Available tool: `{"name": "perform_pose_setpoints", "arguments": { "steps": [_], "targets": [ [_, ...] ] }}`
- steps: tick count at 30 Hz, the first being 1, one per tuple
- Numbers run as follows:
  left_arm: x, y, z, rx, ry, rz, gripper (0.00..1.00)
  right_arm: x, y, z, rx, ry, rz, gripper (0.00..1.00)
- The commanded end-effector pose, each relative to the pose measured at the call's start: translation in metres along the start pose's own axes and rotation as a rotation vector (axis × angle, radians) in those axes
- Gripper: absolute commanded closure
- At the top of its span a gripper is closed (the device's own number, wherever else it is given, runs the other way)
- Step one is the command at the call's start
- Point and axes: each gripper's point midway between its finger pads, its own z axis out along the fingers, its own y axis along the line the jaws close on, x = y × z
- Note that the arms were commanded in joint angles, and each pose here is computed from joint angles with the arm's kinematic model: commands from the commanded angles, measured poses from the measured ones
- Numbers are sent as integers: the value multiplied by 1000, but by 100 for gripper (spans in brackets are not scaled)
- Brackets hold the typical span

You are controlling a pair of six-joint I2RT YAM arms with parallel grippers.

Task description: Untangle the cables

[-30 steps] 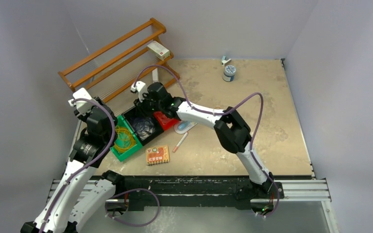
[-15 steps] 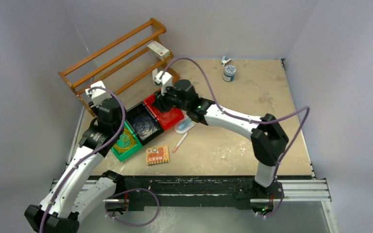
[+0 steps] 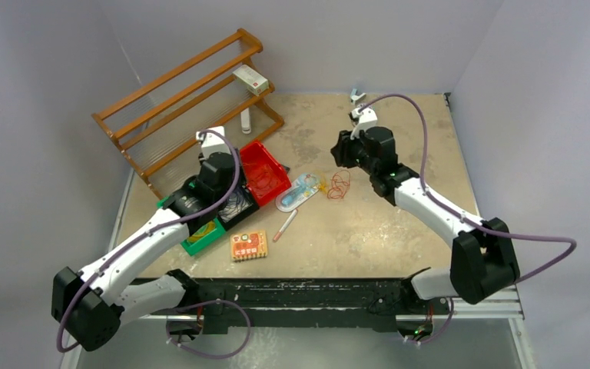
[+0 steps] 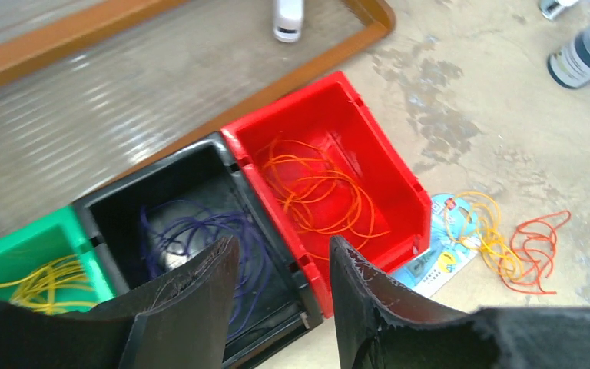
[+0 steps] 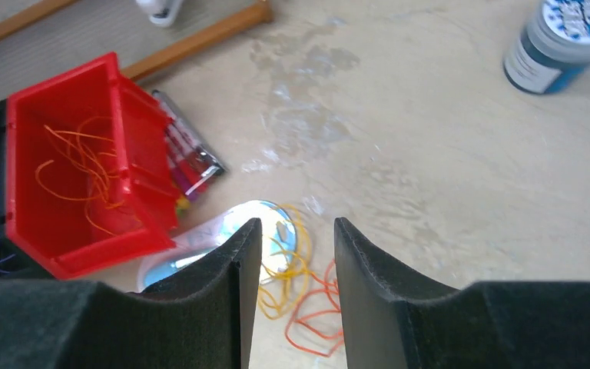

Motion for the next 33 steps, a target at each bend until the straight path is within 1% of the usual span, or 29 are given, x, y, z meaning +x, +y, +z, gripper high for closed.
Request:
{"name": "perform_pose_setpoints", "arguments": {
  "steps": [1, 4, 8, 11, 13, 19, 25, 33],
  "targets": [
    [-14, -41, 7, 136, -29, -51, 54, 6, -24, -15, 50, 16, 36, 58],
    [-13, -52, 11, 172, -16, -24, 54, 17, -21, -14, 15, 68, 23, 58],
    [-16, -59, 13, 194, -15, 1, 54, 32, -6, -6, -97, 134, -9, 59],
    [-17, -57, 12, 186, -19, 8, 54, 49, 0, 2, -152, 207, -31, 61],
    [-18, -51, 11, 166, -26, 10, 55, 46, 1, 10, -163, 214, -43, 61],
    [-15, -36, 8, 112, -31, 10, 55, 55, 0, 31, -154, 248, -32, 59],
    [-15, -33, 7, 97, -36, -6, 55, 65, -1, 41, -127, 273, -27, 55],
    [-16, -30, 9, 77, -38, -6, 55, 82, 0, 50, -67, 319, -31, 55]
  ]
}}
